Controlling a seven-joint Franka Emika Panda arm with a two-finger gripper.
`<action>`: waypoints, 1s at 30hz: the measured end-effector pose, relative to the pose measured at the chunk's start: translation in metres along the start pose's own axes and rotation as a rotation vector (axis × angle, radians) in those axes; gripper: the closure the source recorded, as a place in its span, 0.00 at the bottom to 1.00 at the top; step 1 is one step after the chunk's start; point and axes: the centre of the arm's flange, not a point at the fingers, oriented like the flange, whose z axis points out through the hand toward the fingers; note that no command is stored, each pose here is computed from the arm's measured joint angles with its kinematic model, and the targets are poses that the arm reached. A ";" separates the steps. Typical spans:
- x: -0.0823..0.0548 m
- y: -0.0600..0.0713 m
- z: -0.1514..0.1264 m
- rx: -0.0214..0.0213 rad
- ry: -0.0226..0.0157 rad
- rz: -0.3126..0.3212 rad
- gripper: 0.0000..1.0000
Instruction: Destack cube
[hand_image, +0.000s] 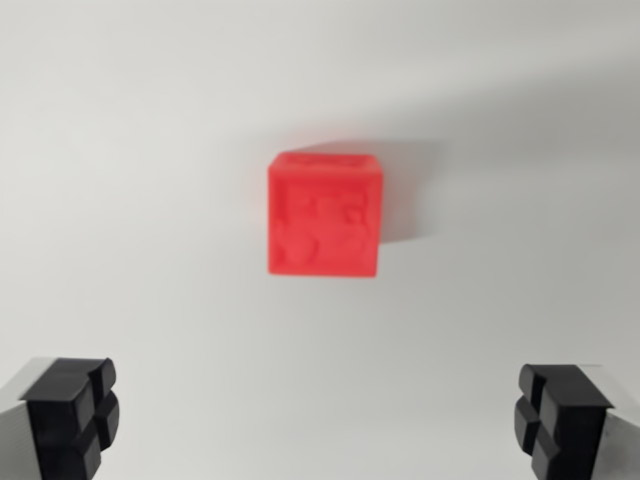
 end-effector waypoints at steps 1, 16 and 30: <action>0.000 0.000 -0.004 0.0000 -0.0001 0.000 0.00; 0.001 0.000 -0.065 0.0020 -0.0003 0.001 0.00; 0.001 0.000 -0.104 0.0026 -0.0021 0.002 0.00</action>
